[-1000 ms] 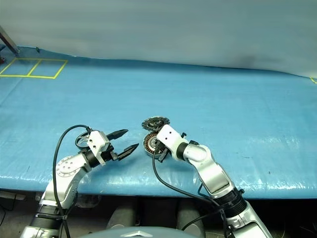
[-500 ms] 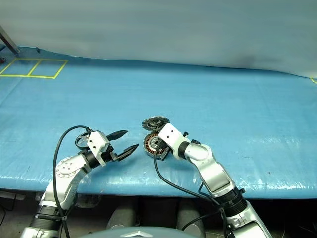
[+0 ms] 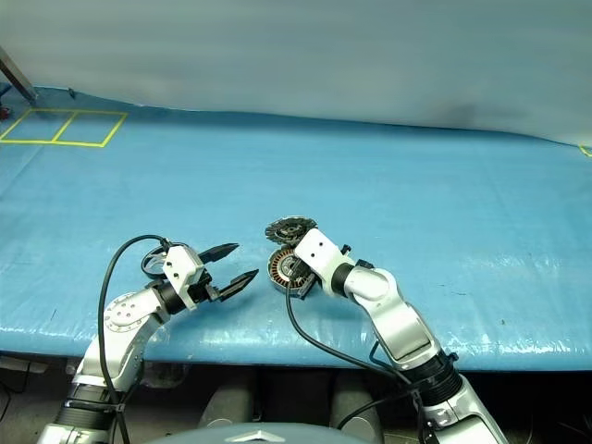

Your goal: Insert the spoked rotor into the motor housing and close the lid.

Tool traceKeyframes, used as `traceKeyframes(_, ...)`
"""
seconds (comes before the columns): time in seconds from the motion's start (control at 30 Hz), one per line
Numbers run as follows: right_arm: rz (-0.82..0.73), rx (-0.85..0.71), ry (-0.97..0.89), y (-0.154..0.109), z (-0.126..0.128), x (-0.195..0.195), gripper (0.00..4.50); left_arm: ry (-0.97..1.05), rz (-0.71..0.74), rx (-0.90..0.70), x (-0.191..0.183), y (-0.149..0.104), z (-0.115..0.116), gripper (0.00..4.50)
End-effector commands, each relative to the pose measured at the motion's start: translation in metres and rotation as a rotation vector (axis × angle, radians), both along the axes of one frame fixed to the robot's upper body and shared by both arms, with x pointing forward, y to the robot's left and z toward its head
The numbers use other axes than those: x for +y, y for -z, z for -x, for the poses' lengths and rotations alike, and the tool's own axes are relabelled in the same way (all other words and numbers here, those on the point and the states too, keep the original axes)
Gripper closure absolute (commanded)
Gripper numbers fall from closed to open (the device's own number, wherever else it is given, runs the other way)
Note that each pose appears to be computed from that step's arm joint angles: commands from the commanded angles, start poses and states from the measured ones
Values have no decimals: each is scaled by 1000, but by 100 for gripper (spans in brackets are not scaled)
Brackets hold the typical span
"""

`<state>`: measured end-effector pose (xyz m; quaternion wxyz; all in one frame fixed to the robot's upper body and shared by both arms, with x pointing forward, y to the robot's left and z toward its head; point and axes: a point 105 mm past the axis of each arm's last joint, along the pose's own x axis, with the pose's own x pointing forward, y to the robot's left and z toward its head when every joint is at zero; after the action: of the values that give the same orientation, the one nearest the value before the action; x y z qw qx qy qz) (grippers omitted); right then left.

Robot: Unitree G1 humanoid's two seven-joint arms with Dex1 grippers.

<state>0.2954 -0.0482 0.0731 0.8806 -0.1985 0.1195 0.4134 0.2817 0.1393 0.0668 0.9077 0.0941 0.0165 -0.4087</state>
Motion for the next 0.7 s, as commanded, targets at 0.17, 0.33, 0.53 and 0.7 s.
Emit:
traceKeyframes(0.17,-19,-10,-4,-3,2,2,447,8,4,-31,-1,-7,0,70)
traceKeyframes(0.33,-10,31,13,9,2,-1,447,7,3,-32,-1,-7,0,70)
traceKeyframes(0.53,-34,86,59,19,-1,-5,447,7,3,-33,-1,-7,-1,70)
traceKeyframes(0.7,-66,157,97,27,-1,-8,447,7,4,-33,-2,-7,0,70)
